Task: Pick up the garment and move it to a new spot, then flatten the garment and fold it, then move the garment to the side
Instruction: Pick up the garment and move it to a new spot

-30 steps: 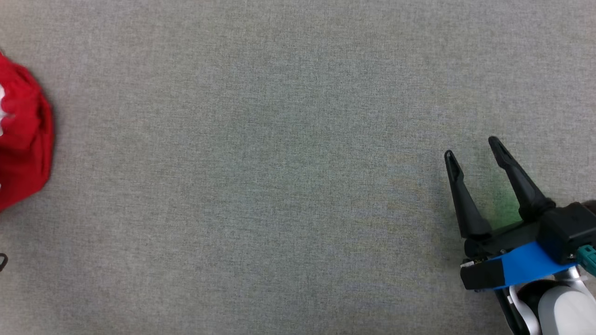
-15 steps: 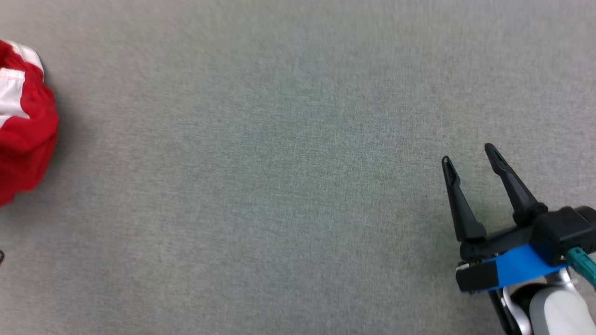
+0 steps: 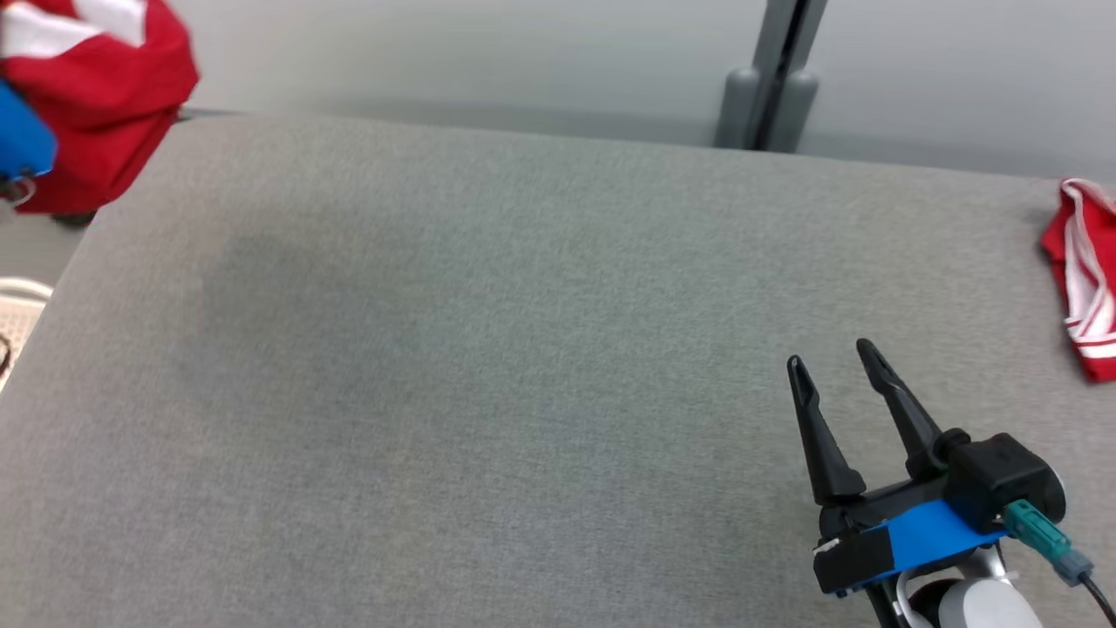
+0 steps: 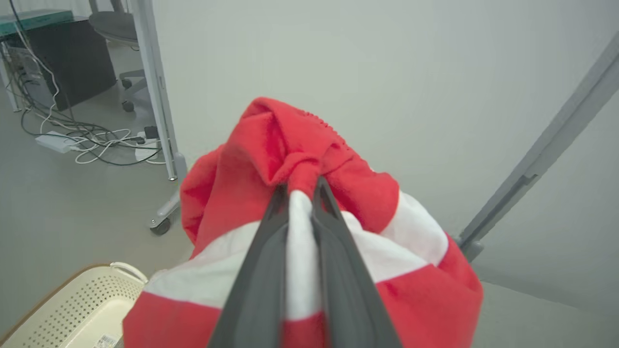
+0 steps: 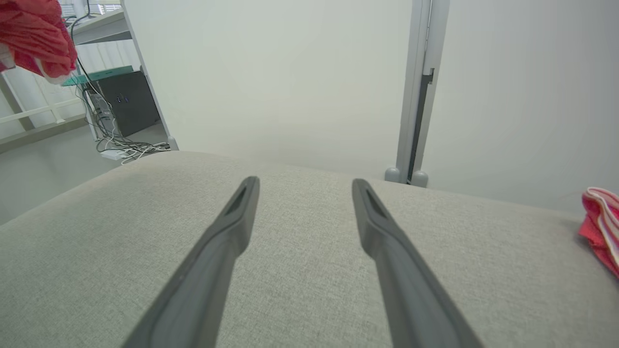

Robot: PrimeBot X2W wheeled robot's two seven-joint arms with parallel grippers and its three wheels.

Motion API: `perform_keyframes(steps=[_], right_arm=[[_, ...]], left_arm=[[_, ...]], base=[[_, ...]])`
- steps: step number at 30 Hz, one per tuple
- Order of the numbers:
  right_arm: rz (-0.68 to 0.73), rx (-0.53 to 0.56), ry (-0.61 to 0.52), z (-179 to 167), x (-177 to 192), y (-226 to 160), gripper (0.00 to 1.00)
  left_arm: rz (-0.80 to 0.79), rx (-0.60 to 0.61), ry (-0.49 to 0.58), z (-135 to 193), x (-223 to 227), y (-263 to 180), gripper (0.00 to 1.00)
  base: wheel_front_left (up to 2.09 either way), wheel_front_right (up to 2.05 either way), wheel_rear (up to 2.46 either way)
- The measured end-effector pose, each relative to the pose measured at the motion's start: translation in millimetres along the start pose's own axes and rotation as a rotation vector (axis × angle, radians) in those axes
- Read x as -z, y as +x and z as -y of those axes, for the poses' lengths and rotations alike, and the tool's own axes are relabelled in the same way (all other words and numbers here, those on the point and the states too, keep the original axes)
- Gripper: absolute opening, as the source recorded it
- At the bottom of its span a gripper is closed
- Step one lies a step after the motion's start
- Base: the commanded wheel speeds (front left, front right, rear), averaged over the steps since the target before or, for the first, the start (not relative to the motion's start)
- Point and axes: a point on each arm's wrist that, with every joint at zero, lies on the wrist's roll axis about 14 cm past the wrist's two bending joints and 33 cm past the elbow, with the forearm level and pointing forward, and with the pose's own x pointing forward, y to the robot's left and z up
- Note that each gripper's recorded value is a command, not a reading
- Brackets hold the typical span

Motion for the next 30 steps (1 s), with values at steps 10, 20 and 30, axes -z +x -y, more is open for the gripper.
perform_keyframes(steps=[10, 20, 30], right_arm=[[0.026, 0.139, -0.008, 34, -15, -43, 1.00], [0.019, 0.298, -0.008, 75, -17, -82, 1.00], [0.015, 0.367, -0.010, 91, -18, -100, 1.00]], left_arm=[[0.034, 0.477, 0.067, 182, -17, -26, 0.00], [-0.241, 0.774, 0.141, 300, 119, -46, 0.00], [-0.433, 0.784, 0.133, 319, 245, -70, 0.33]], base=[[0.00, 0.00, 0.00], [0.00, 0.00, 0.00], [0.00, 0.00, 0.00]])
